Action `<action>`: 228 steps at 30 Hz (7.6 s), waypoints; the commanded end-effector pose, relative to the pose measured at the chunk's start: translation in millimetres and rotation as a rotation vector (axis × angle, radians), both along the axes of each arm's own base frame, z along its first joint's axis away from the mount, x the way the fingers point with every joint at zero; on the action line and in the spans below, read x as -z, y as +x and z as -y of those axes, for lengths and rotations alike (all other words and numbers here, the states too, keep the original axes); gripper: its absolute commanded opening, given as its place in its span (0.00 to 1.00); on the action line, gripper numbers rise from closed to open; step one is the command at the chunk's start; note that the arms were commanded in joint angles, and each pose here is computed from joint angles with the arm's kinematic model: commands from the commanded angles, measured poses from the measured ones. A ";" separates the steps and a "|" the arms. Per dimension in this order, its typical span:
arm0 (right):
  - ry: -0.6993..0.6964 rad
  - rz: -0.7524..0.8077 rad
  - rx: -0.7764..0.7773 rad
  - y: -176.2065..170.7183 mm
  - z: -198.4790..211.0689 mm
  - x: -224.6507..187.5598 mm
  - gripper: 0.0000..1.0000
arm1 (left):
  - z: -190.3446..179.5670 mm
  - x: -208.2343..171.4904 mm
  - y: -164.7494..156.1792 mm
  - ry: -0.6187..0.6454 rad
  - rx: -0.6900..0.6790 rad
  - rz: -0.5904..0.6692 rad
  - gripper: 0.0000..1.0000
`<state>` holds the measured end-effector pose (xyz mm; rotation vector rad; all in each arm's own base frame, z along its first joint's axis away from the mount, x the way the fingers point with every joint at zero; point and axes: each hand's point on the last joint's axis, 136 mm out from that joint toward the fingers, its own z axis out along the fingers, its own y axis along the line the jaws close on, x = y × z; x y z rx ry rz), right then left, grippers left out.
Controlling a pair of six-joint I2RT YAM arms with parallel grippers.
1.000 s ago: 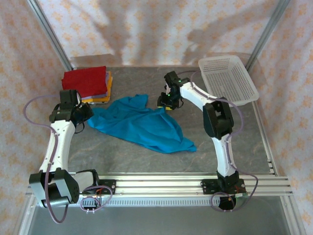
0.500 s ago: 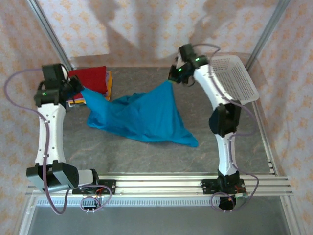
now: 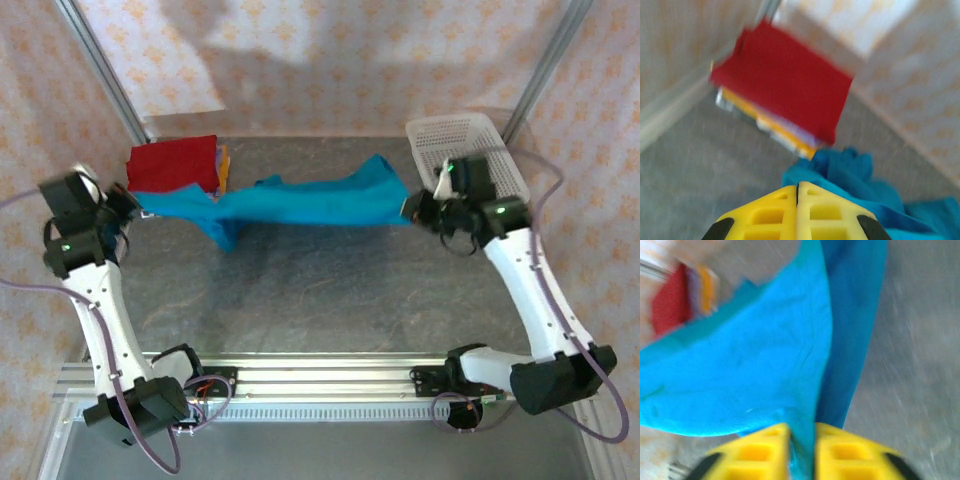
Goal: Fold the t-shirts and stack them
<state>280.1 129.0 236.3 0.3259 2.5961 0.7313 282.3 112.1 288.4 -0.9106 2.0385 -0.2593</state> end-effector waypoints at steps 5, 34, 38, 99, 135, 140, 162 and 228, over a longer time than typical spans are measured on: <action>-0.020 -0.218 0.036 -47.6 1.0 81.1 0.42 | 54.5 107.2 -24.7 -0.169 0.158 -0.198 0.00; -0.118 -0.428 -0.078 7.0 -21.5 209.1 0.38 | 57.4 104.2 -24.5 -0.126 0.179 -0.231 0.00; -0.107 -0.399 -0.068 17.9 -25.0 197.2 0.07 | 55.4 87.2 -18.0 -0.110 0.184 -0.200 0.00; -0.208 -0.041 0.241 -3.8 76.0 48.9 0.00 | 257.9 173.1 -103.3 0.069 0.513 -0.454 0.01; -0.017 1.225 0.238 -36.5 74.3 -386.3 0.00 | 119.7 -357.9 -49.7 0.639 0.181 0.789 0.00; 0.076 1.342 0.244 -60.8 73.3 -408.8 0.00 | 105.9 -387.5 -83.3 0.642 0.112 0.916 0.00; 0.228 1.349 0.113 -112.5 54.7 -413.1 0.00 | 92.6 -432.0 -136.3 0.665 0.084 1.055 0.00; -0.411 0.176 0.239 238.5 81.9 -50.0 0.54 | 177.8 -35.9 370.0 0.500 0.482 0.203 0.93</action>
